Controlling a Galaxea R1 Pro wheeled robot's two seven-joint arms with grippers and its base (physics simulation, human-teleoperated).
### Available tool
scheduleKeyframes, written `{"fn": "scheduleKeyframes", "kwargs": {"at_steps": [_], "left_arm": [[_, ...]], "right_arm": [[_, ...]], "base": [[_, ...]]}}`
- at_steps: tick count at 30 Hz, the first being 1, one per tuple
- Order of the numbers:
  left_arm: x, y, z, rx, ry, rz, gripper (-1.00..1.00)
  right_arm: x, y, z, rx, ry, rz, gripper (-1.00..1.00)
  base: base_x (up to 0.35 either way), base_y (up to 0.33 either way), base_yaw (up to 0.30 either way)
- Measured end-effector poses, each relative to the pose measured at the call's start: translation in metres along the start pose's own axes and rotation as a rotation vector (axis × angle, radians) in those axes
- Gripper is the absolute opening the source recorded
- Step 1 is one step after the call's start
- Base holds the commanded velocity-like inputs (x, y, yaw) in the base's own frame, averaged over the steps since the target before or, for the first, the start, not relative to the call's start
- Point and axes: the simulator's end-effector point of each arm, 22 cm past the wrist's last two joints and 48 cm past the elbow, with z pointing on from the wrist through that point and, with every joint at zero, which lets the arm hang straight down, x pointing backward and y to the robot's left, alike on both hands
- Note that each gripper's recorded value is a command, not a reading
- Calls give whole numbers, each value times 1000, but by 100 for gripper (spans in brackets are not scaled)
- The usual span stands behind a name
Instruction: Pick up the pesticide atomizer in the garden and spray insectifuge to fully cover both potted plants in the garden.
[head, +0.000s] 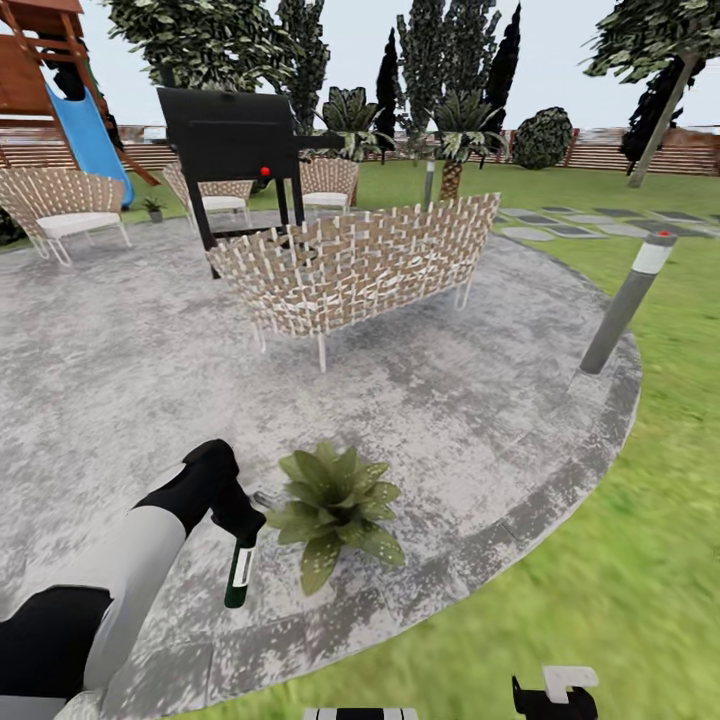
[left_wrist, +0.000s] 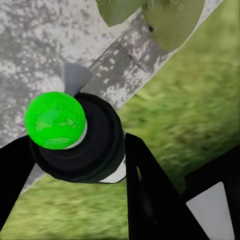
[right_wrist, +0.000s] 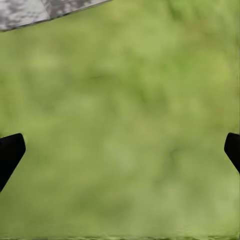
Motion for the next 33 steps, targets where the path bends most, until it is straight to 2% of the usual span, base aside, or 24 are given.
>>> {"fn": "scheduleKeyframes", "kwargs": {"at_steps": [6,14,21,23,26,33], "left_arm": [[4,-1,4,5,9,2,-100],[48,-5,42,25,80,-14,-100],[53,0,42,16,84,-20,-100],[60,13,40,-13,97,-25,-100],[68,25,38,-34,110,-35,-100],[67,25,38,-39,112,-28,-100]], "right_arm": [[0,0,0,0,-1,0,100],[1,-1,0,2,1,-1,100],[0,0,0,0,0,0,100],[0,0,0,0,0,0,100],[0,0,0,0,0,0,100],[0,0,0,0,0,0,100]], "base": [[0,38,-128],[0,1,-3],[0,0,0],[0,0,-40],[0,0,-182],[0,0,-258]]}}
